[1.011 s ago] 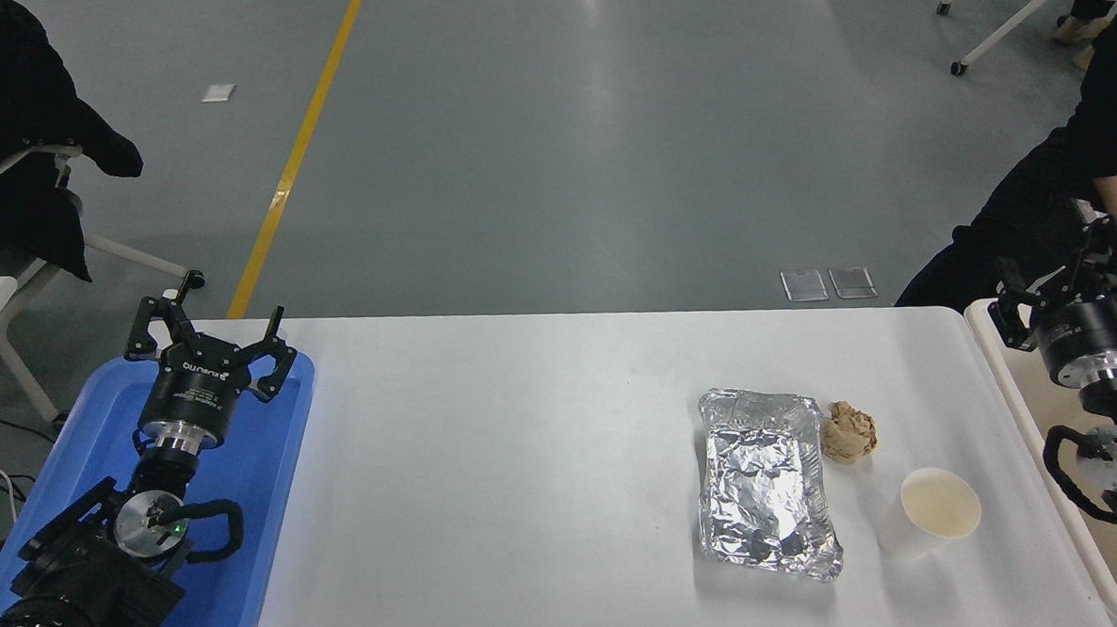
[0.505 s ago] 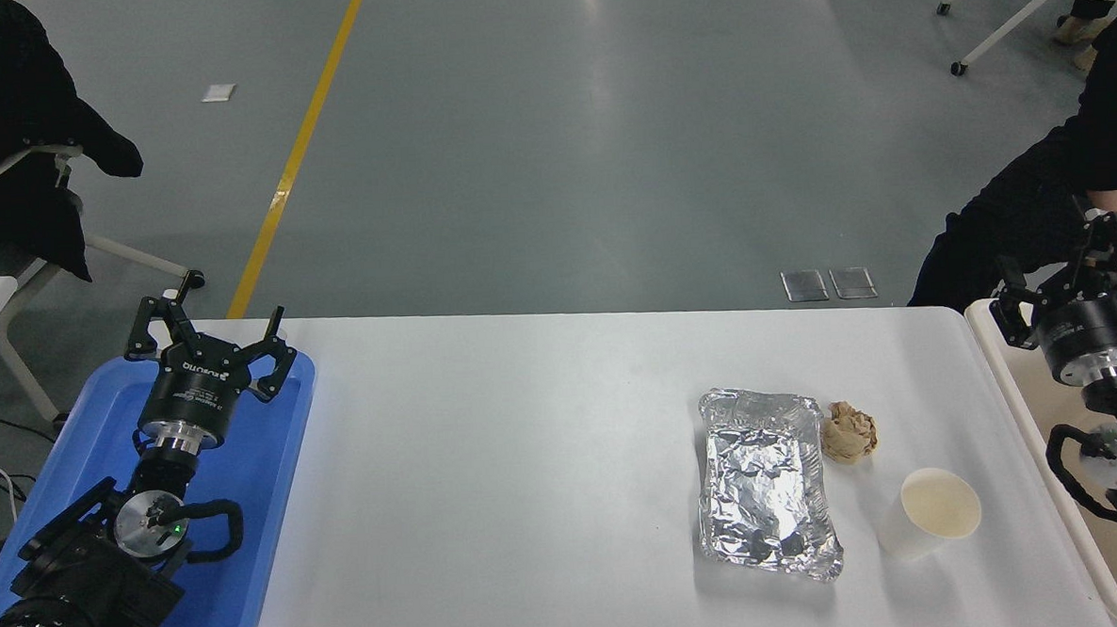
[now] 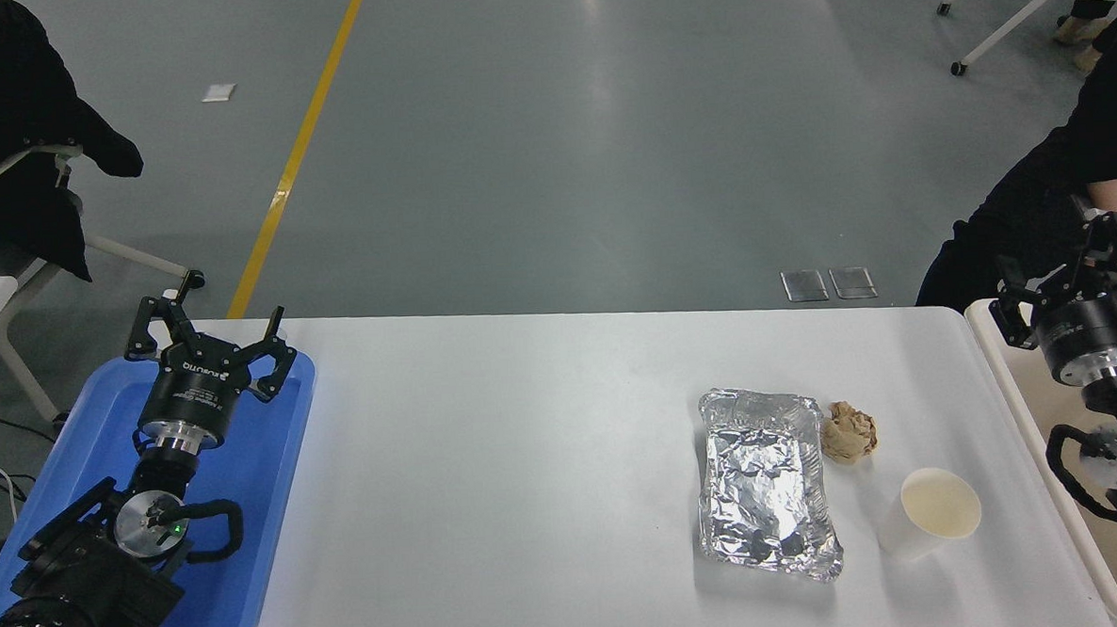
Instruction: Pick up paper cup place in dustbin
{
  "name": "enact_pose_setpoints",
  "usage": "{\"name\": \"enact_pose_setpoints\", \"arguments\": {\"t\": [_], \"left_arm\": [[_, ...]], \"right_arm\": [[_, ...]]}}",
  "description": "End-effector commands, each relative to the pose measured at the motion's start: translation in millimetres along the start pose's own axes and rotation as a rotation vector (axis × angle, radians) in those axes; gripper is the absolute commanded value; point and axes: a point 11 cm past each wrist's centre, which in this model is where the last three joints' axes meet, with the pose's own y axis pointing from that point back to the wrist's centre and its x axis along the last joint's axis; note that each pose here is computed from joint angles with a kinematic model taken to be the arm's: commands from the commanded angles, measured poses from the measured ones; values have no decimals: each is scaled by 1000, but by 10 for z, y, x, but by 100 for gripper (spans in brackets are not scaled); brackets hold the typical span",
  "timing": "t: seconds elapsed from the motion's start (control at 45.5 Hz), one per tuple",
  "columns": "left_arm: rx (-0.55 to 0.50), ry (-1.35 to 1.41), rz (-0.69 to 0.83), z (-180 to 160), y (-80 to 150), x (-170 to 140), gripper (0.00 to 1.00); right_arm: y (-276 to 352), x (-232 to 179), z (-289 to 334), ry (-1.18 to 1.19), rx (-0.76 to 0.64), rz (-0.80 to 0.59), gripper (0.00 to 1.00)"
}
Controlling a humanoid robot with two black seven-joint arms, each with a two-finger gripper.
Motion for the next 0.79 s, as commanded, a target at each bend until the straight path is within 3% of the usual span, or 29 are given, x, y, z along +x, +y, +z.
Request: {"name": "enact_pose_setpoints", "arguments": {"t": [0.0,0.505,0.769], "left_arm": [[0,0,0,0,-1,-1,100],[0,-1,1,-2,5,4,100],[0,0,0,0,-1,-1,100]], "right_arm": [[2,2,2,0,-1,0,100],[-41,-68,8,64,-37,-43,100],[-354,-145,-423,412,-183,-207,100]]}}
